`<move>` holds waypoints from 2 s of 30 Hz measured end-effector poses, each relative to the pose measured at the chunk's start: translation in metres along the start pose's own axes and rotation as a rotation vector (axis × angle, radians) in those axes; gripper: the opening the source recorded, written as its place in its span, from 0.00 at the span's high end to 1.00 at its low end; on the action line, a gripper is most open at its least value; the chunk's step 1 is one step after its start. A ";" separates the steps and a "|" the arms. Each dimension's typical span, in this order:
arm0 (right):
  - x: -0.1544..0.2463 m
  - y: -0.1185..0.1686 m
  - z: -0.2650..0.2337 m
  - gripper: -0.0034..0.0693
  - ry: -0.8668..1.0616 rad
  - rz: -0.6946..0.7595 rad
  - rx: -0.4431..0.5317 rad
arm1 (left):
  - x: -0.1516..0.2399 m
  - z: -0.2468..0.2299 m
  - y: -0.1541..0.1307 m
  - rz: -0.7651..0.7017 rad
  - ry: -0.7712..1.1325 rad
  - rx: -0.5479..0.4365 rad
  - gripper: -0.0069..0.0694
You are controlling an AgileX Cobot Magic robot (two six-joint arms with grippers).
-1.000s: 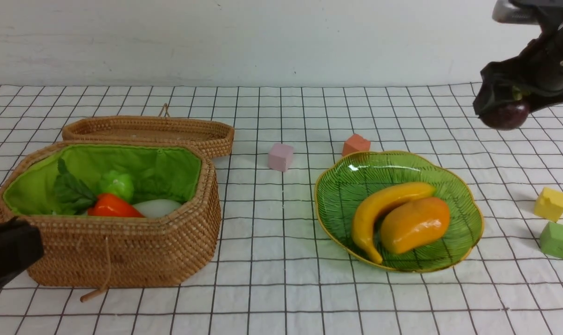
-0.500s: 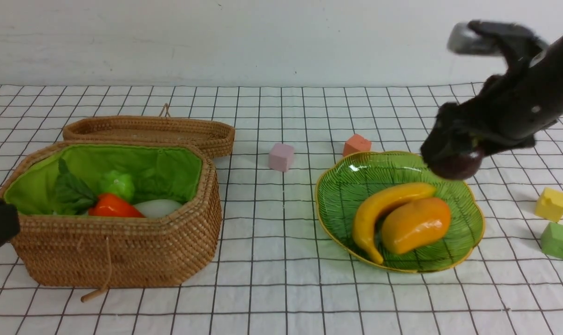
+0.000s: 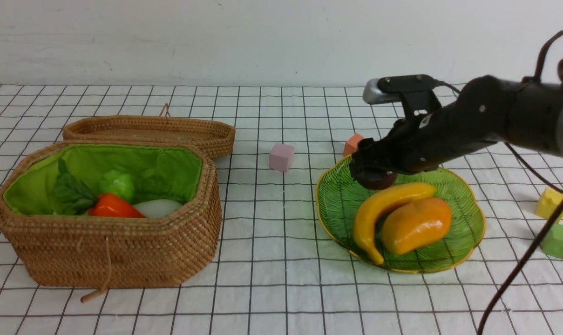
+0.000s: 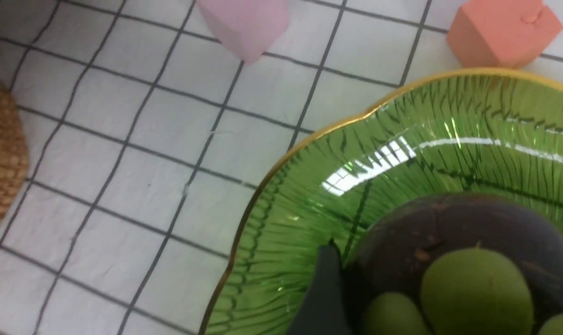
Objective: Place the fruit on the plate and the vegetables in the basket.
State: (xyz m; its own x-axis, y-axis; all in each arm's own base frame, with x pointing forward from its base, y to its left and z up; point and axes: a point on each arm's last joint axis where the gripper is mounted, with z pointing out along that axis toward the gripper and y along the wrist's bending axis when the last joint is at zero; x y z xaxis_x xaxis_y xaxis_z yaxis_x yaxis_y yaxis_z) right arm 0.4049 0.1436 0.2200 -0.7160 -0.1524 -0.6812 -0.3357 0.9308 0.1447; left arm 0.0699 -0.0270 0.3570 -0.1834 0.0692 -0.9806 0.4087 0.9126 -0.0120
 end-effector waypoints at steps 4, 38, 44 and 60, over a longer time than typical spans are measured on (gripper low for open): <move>0.007 -0.005 0.019 0.11 0.002 -0.017 0.025 | 0.000 0.000 0.000 0.000 0.003 -0.001 0.86; 0.172 0.028 -0.305 0.92 -0.065 0.122 -0.029 | 0.081 -0.027 0.001 -0.117 -0.221 0.147 0.93; 0.206 0.023 -0.308 0.91 -0.175 0.145 -0.025 | 0.108 -0.012 0.000 -0.098 -0.124 0.132 0.93; 0.225 0.014 -0.287 0.89 -0.106 0.166 0.040 | 0.148 0.002 0.001 -0.071 0.059 0.083 0.93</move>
State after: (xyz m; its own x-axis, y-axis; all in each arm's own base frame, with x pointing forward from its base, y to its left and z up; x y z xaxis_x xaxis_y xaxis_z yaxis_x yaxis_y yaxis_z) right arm 0.0632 0.0273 0.2751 -0.6900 0.0378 -0.7228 -0.1927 0.9530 0.2339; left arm 0.0454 -0.0167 0.2112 -0.2661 0.0313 -0.9634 0.4647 0.8798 -0.0998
